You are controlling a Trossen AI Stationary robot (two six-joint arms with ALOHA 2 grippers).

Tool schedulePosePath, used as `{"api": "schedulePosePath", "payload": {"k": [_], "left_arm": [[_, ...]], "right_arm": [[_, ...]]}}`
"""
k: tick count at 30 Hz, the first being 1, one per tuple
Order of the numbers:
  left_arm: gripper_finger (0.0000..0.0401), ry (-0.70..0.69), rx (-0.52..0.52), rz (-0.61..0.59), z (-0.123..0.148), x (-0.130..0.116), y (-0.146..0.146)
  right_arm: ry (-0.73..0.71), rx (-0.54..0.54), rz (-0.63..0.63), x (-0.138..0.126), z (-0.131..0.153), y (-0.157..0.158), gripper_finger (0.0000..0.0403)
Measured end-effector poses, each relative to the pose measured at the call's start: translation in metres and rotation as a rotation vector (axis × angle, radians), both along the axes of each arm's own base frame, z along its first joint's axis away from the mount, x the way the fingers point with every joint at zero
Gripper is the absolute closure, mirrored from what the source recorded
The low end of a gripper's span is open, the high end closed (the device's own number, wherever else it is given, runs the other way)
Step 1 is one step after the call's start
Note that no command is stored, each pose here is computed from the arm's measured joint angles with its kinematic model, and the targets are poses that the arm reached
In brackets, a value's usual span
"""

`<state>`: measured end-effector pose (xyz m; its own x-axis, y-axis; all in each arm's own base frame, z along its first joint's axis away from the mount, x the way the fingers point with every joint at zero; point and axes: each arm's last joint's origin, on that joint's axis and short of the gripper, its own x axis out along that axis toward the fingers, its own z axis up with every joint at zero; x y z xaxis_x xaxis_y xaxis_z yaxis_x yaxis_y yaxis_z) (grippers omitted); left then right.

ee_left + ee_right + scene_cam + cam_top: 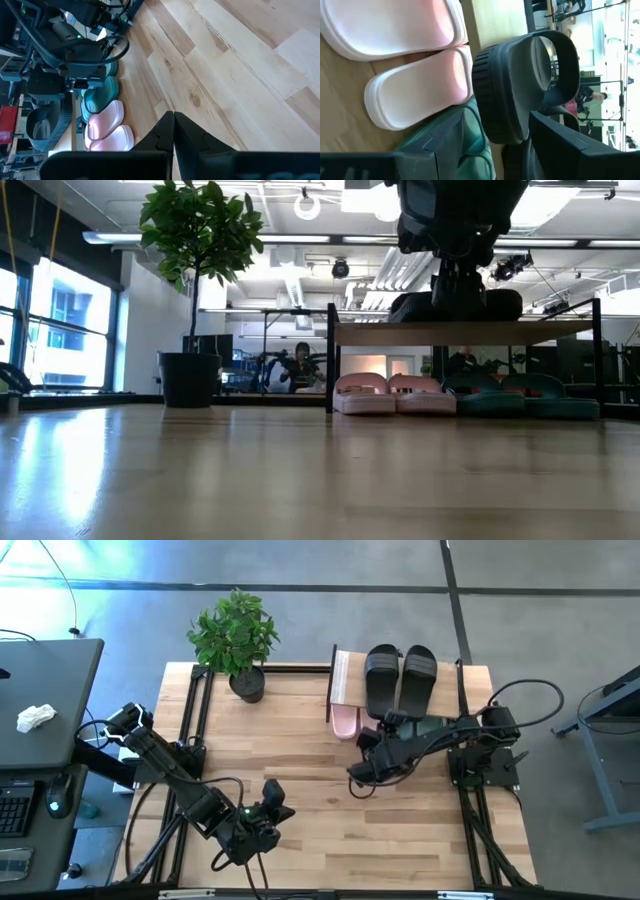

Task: Pick and place slides into the shelf
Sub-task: Adjust the right black slide on the shelf

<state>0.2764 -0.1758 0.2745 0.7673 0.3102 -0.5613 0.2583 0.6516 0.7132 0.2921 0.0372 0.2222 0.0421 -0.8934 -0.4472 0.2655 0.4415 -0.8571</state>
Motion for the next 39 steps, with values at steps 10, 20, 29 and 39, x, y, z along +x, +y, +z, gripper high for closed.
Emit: {"api": "schedulePosePath", "payload": {"k": [10,20,29,39], "left_arm": [[0.0400,0.005,0.000,-0.002,0.000,0.000,0.000],[0.0400,0.027,0.016,-0.002,-0.007,-0.002,0.002],[0.0400,0.041,0.026,-0.002,-0.009,-0.003,0.002],[0.0400,0.037,0.059,0.020,-0.010,-0.004,0.004]], "right_arm": [[0.028,0.047,0.006,-0.005,0.002,0.007,0.0189],[-0.072,0.088,0.038,-0.021,0.031,0.012,0.0189],[-0.166,0.230,0.149,-0.042,0.060,0.031,0.0189],[-0.165,0.278,0.183,-0.092,0.079,0.047,0.0189]]}}
